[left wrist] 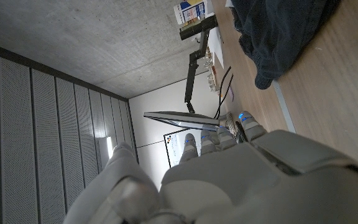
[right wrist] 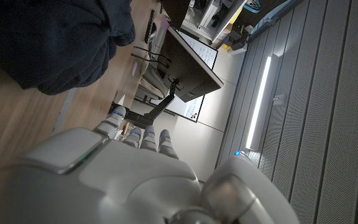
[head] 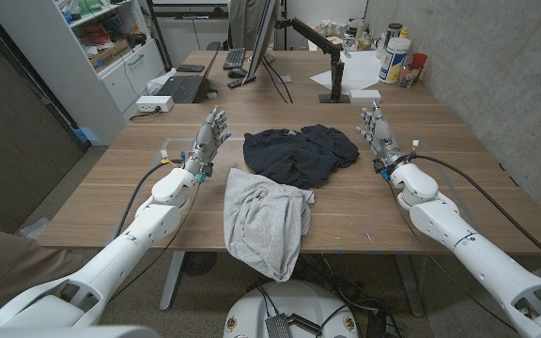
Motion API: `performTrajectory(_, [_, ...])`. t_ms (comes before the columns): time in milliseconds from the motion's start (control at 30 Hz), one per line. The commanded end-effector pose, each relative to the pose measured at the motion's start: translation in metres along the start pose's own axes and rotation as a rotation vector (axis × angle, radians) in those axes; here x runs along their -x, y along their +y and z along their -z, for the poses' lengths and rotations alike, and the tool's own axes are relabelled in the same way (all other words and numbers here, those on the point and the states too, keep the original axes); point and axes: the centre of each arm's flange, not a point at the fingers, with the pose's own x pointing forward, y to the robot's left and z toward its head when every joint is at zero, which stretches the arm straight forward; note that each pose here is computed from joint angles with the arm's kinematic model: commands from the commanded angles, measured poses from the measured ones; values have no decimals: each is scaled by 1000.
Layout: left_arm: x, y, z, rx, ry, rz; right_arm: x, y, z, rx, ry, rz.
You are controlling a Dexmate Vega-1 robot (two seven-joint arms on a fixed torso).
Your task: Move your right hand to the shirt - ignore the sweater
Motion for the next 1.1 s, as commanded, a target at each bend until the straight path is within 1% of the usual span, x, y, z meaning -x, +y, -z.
performTrajectory(33, [6,1,0,-2,-1,-4,12,9,-6,73,-42,14])
performTrajectory(100, [6,1,0,-2,-1,-4,12,9,-6,75,-42,15])
performTrajectory(133, [8,2,0,-3,-3,-6,15,12,-8,107,-51,11])
performTrajectory(200, [8,2,0,-3,-3,-6,15,12,-8,109,-51,13])
performTrajectory(233, [10,2,1,-7,-6,-17,18,13,-11,134,-68,17])
performTrajectory(300, [10,2,1,-8,-7,-17,18,13,-11,135,-69,18])
performTrajectory(333, [10,2,0,-9,-7,-18,21,13,-12,156,-74,27])
performTrajectory(700, [12,1,-1,-12,-9,-18,26,11,-14,202,-75,25])
performTrajectory(733, [12,-1,-1,-12,-11,-16,28,11,-17,223,-76,19])
performTrajectory(800, [12,-1,-1,-12,-11,-17,28,11,-17,224,-75,20])
performTrajectory(833, [12,-2,-2,-13,-13,-14,29,10,-20,243,-79,12])
performTrajectory(900, [12,-2,-2,-13,-13,-14,29,10,-20,244,-79,12])
performTrajectory(933, [12,-3,-3,-14,-16,-12,30,9,-23,263,-82,6])
performTrajectory(1000, [12,-3,-3,-14,-16,-12,30,9,-23,264,-81,7])
performTrajectory(1033, [13,-3,-3,-15,-17,-13,31,8,-28,295,-86,-10])
performTrajectory(1100, [13,-3,-3,-15,-17,-13,31,8,-28,296,-86,-10])
